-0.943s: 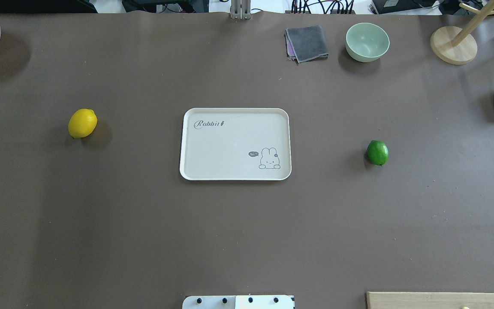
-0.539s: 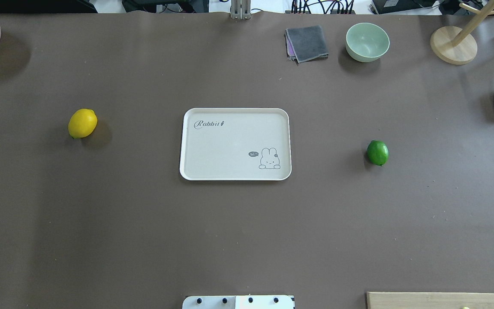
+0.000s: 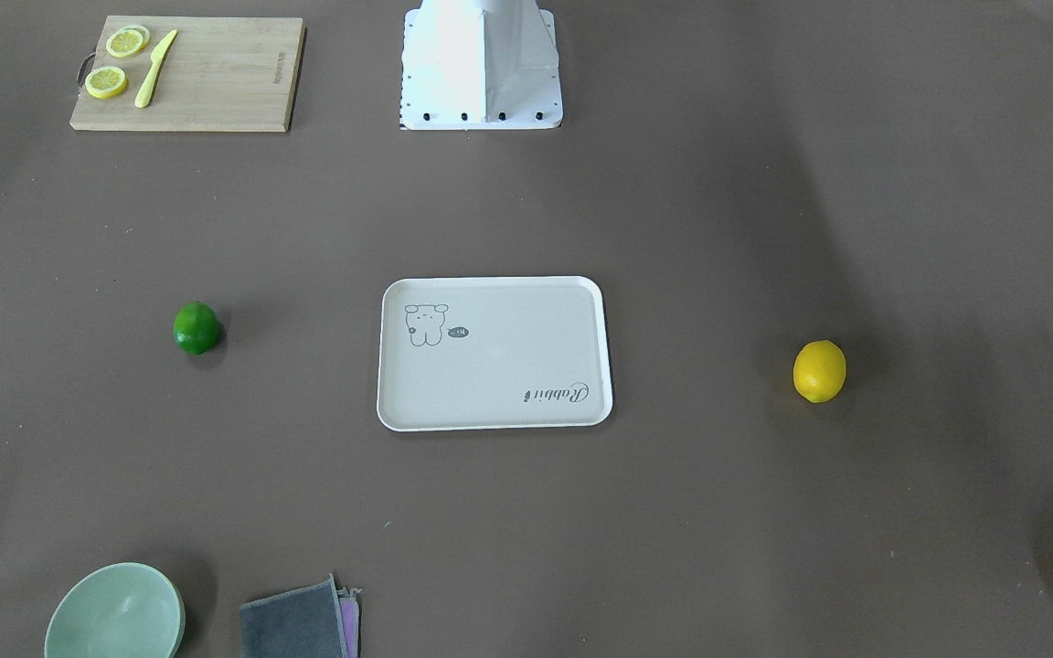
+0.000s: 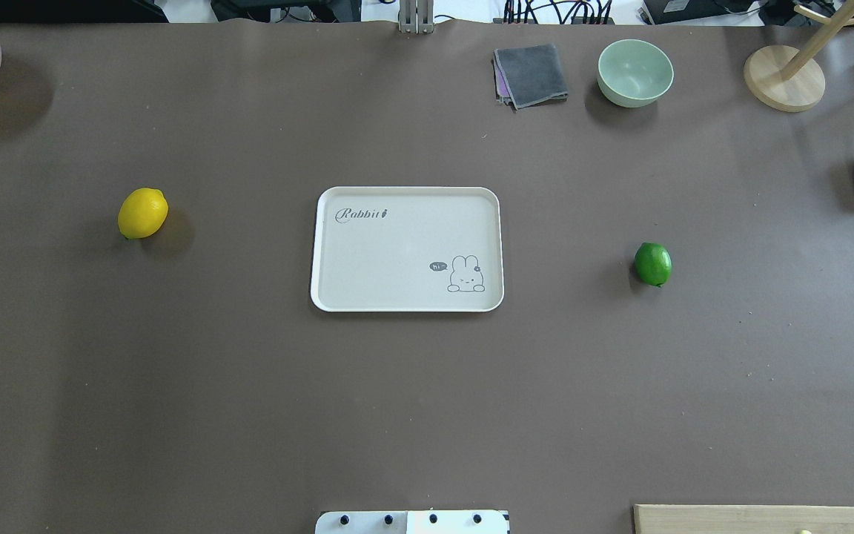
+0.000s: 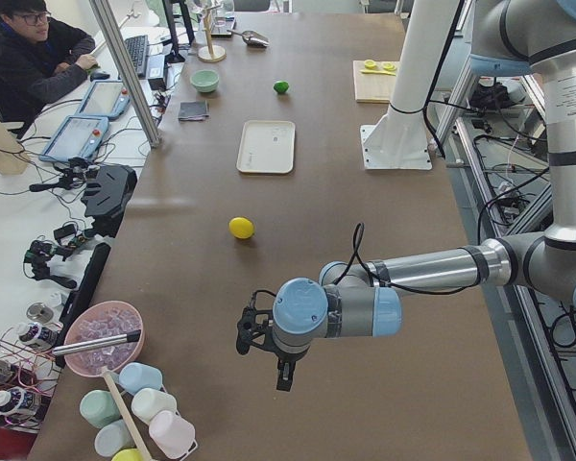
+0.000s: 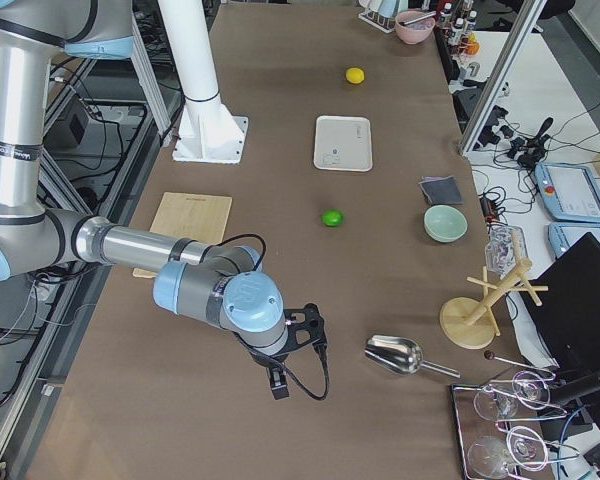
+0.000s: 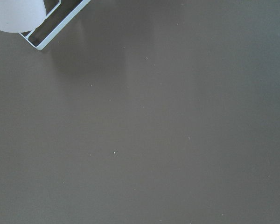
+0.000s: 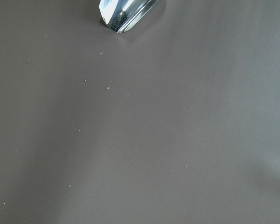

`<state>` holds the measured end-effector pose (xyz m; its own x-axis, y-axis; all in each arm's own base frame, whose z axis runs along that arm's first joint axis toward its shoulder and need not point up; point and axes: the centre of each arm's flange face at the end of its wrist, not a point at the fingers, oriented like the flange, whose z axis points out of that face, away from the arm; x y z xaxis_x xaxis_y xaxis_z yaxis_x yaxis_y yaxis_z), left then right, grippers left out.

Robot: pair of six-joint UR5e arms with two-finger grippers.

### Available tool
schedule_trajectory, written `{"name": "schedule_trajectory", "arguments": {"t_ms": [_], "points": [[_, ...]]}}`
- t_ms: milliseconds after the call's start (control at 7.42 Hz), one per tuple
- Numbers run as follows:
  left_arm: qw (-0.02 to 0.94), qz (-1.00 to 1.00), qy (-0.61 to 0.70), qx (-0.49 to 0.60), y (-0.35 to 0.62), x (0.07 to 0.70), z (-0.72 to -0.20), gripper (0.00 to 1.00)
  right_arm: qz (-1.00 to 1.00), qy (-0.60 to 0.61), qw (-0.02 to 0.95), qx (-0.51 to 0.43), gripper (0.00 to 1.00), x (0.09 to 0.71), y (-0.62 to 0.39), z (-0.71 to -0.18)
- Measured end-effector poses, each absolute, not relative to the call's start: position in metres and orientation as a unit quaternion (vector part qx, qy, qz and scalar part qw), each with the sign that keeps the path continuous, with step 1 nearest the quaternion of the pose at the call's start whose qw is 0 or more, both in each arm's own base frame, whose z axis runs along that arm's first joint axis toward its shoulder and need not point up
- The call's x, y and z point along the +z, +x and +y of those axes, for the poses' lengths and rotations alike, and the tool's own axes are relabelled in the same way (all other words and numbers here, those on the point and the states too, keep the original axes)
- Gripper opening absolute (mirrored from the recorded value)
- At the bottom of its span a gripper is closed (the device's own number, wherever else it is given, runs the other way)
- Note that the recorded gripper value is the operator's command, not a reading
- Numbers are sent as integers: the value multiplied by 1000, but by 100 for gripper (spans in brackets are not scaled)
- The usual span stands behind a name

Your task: Place all lemons on tray

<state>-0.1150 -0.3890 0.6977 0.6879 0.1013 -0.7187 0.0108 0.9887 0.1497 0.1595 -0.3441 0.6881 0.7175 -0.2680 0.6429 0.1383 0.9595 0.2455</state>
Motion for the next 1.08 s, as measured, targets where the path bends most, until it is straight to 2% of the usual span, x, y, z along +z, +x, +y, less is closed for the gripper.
{"name": "schedule_trajectory", "arguments": {"t_ms": [404, 1078], "points": [[906, 413, 80, 36, -96, 671, -425, 99, -361, 78, 926, -78, 100, 661, 142, -370], [890, 437, 76, 105, 22, 582, -534, 99, -371, 88, 909, -171, 100, 549, -5, -498]]}}
